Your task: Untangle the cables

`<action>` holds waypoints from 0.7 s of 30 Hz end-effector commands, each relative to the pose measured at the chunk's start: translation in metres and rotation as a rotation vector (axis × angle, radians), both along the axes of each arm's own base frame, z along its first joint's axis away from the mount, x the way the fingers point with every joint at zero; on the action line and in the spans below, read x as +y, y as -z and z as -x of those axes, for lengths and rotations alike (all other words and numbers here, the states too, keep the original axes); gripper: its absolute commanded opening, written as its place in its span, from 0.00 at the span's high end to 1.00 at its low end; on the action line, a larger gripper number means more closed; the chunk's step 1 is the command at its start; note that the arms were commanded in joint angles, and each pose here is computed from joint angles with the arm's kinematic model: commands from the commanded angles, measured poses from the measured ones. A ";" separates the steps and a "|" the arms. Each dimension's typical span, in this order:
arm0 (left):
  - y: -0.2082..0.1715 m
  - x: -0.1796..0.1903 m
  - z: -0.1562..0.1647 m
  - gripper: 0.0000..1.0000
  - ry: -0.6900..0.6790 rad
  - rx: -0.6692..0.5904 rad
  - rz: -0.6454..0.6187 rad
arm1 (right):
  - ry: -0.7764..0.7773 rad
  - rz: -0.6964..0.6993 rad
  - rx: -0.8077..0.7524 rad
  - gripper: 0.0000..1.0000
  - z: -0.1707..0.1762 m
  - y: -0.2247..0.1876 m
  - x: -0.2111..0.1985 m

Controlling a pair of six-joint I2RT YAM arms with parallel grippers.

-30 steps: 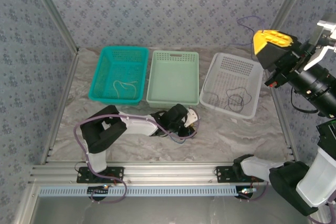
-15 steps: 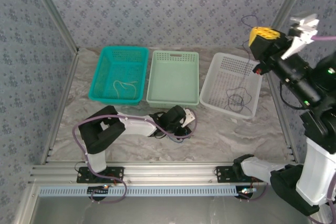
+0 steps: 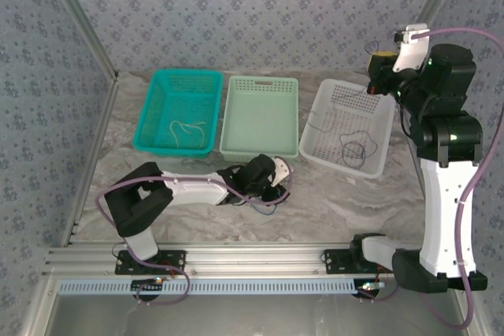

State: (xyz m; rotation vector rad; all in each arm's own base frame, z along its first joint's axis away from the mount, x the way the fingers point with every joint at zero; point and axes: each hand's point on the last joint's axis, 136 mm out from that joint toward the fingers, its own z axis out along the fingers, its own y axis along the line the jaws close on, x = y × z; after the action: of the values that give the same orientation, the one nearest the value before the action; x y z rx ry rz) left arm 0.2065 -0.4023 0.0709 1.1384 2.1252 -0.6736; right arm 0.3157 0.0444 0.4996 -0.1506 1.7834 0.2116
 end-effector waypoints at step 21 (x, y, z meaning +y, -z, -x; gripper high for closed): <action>-0.053 0.006 -0.009 0.46 -0.041 -0.087 0.094 | 0.198 -0.163 0.574 0.89 -0.063 0.230 -0.055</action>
State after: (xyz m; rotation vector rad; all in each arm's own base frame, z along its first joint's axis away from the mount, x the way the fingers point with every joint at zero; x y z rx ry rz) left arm 0.2103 -0.3964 0.1034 1.0814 2.0597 -0.6764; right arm 0.3761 -0.0032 0.3076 0.1317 2.2136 0.2724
